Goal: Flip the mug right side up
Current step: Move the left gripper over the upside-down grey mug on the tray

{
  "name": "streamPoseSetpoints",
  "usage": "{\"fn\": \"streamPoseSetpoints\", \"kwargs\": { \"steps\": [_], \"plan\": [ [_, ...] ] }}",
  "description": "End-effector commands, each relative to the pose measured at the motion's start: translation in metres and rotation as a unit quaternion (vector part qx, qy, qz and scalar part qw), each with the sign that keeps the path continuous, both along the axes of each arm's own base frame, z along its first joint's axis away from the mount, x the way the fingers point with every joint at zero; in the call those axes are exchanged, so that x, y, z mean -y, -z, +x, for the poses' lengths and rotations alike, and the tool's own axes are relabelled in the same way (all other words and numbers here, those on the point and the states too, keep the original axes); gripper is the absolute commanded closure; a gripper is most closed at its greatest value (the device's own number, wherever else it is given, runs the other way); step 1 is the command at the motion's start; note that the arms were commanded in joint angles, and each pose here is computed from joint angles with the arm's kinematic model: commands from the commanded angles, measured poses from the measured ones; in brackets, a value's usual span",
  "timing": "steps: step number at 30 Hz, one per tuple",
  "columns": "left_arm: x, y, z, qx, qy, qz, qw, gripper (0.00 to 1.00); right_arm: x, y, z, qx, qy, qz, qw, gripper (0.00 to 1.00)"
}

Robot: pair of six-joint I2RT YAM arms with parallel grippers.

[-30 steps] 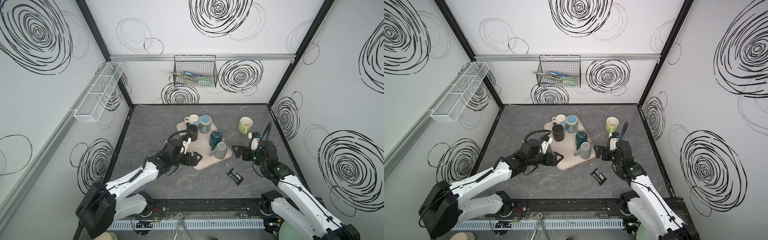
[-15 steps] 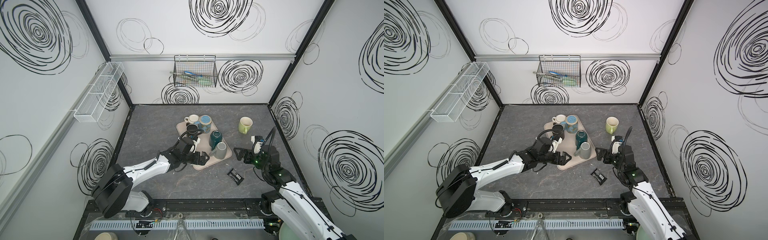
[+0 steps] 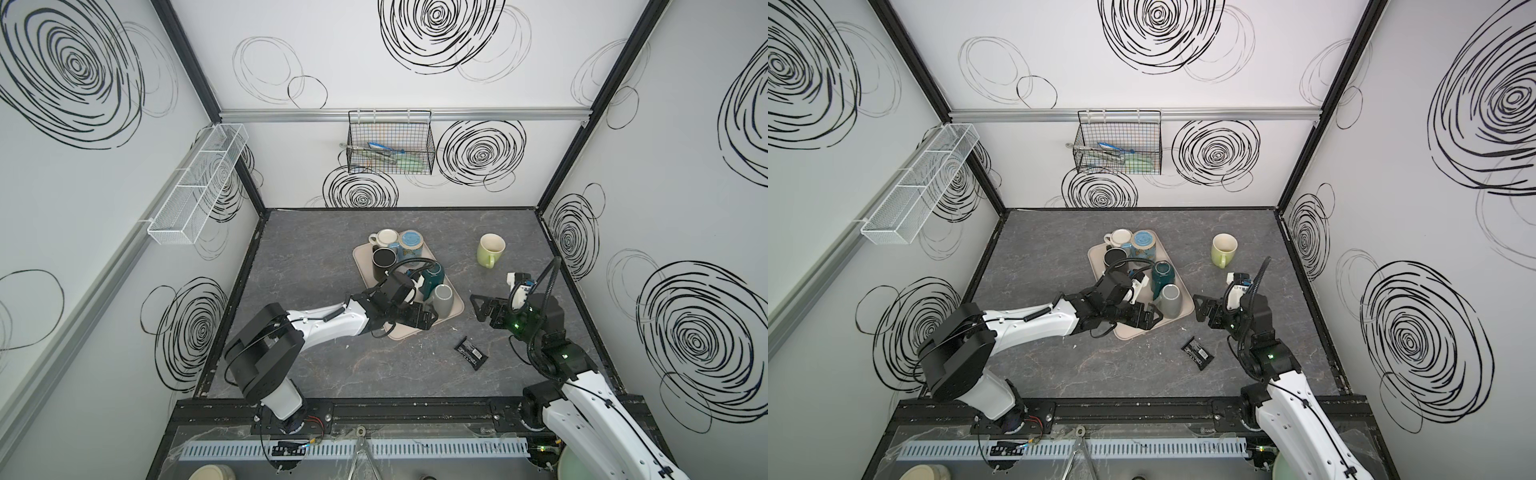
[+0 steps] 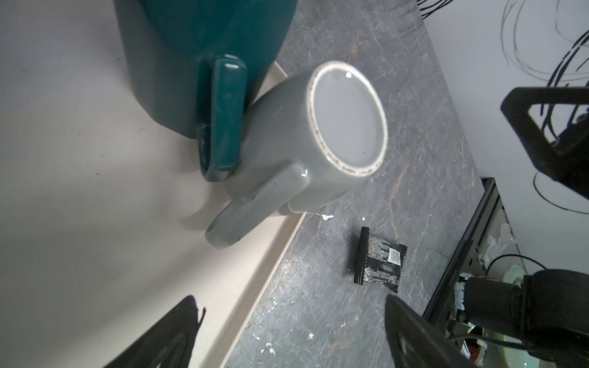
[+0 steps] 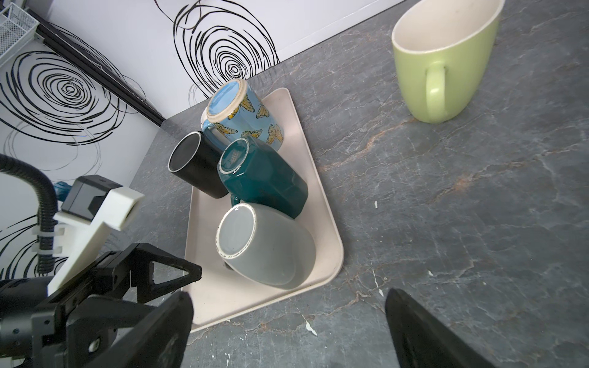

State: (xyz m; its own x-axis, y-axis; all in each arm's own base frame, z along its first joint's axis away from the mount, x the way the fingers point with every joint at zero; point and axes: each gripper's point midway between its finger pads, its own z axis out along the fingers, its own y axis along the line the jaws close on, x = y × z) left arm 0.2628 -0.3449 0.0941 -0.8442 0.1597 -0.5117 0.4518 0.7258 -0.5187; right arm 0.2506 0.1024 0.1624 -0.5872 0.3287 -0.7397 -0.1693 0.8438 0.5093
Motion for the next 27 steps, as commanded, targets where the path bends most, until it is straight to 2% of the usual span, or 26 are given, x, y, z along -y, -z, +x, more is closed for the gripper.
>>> {"fn": "streamPoseSetpoints", "kwargs": {
  "steps": [1,12,15,21,27],
  "plan": [
    [0.01,-0.012,0.016,0.039,-0.002,0.003,0.999,0.07,0.003,0.004,-0.004,-0.005,0.006,0.002,1.0,0.01],
    [0.028,-0.004,0.026,0.077,0.013,0.043,0.996,0.06,0.002,-0.003,-0.007,0.009,0.003,0.007,1.0,0.01],
    [0.035,-0.003,0.022,0.077,0.023,0.041,0.996,0.14,0.003,-0.003,-0.007,0.009,0.005,0.007,1.0,0.01],
    [0.043,-0.001,0.012,0.077,0.034,0.043,0.996,0.2,0.004,-0.003,-0.008,0.009,0.008,0.008,1.0,0.01],
    [0.043,0.007,0.006,0.084,0.035,0.081,0.993,0.26,0.009,-0.003,-0.007,0.01,0.021,0.006,1.0,0.01]
  ]
}}
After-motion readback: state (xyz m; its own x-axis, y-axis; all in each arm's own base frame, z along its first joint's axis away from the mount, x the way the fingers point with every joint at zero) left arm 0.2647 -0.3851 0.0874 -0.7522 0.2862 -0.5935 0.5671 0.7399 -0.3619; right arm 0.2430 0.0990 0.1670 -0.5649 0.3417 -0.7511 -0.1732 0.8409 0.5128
